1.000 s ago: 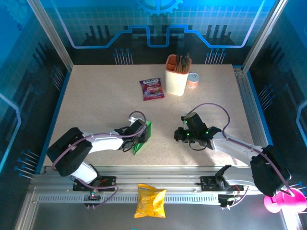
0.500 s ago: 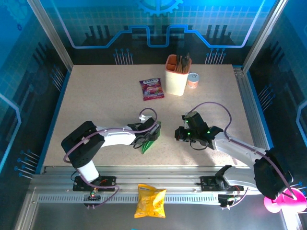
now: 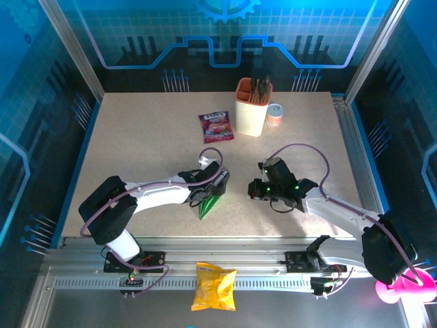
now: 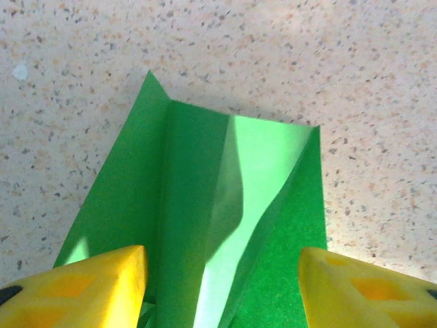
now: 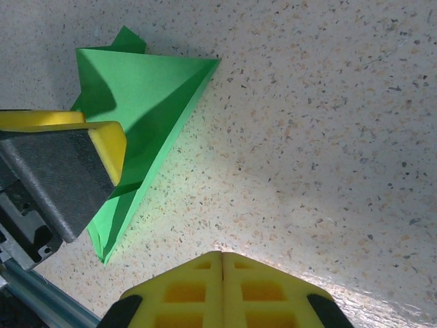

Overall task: Fold a paper plane with a square sheet of paper (pick it up from the middle)
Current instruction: Move a paper plane to the center of the table, then reset both arms

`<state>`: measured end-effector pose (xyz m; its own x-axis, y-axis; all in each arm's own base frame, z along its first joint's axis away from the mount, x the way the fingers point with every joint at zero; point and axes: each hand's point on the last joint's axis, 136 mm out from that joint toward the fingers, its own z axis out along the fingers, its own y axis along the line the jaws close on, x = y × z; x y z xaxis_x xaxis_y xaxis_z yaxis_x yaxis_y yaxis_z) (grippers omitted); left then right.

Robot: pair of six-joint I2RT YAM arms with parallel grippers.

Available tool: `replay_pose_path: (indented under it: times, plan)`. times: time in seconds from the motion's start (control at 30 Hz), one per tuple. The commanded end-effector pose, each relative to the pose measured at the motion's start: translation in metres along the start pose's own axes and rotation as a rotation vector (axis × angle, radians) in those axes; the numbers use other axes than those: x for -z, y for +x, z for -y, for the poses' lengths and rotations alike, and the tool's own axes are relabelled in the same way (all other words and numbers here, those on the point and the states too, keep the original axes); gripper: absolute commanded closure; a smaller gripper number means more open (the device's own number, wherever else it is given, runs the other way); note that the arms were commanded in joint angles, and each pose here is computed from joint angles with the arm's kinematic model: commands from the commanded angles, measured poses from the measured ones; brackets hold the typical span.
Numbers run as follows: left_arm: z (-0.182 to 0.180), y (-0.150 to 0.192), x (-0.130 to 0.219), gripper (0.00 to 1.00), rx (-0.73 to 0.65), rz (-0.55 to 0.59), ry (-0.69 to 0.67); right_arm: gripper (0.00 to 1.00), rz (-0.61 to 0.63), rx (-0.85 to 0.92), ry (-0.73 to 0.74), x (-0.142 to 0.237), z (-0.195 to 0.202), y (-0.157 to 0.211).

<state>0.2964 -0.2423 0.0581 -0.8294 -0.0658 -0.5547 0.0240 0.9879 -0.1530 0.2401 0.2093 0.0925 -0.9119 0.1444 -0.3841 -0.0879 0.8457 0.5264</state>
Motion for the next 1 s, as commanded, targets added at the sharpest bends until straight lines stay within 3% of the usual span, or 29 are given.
replay_pose_path:
  times: [0.0, 0.2, 0.27, 0.3, 0.43, 0.5, 0.7, 0.8, 0.87, 0.97]
  plan:
    - [0.002, -0.010, 0.010, 0.39, -0.030, 0.023, -0.002, 0.98, 0.002, 0.020, -0.024, 0.003, -0.009, -0.004]
    - [0.010, -0.033, 0.033, 0.38, -0.051, 0.088, 0.036, 0.97, 0.014, 0.023, -0.022, 0.008, -0.010, -0.006]
    - [0.011, -0.053, 0.055, 0.35, -0.062, 0.143, 0.046, 0.90, 0.033, 0.031, -0.002, 0.015, -0.008, -0.011]
    - [0.009, -0.063, 0.067, 0.33, -0.074, 0.177, 0.046, 0.78, 0.051, 0.036, 0.010, 0.020, -0.007, -0.016]
    - [-0.013, -0.103, 0.118, 0.04, -0.072, 0.293, 0.034, 0.19, 0.165, 0.026, 0.104, 0.055, 0.012, -0.044]
    - [-0.034, -0.121, 0.135, 0.00, -0.039, 0.342, 0.014, 0.02, 0.237, 0.012, 0.170, 0.077, 0.026, -0.061]
    - [-0.129, -0.168, 0.170, 0.00, 0.056, 0.589, -0.174, 0.01, 0.539, -0.074, 0.452, 0.146, 0.095, -0.117]
    - [-0.180, -0.181, 0.174, 0.00, 0.112, 0.724, -0.263, 0.01, 0.695, 0.003, 0.578, 0.163, 0.122, -0.144]
    - [-0.209, -0.181, 0.166, 0.00, 0.148, 0.769, -0.310, 0.01, 0.686, 0.076, 0.614, 0.156, 0.134, -0.151]
    - [-0.243, -0.166, 0.140, 0.00, 0.149, 0.722, -0.419, 0.01, 0.682, 0.093, 0.724, 0.151, 0.164, -0.152]
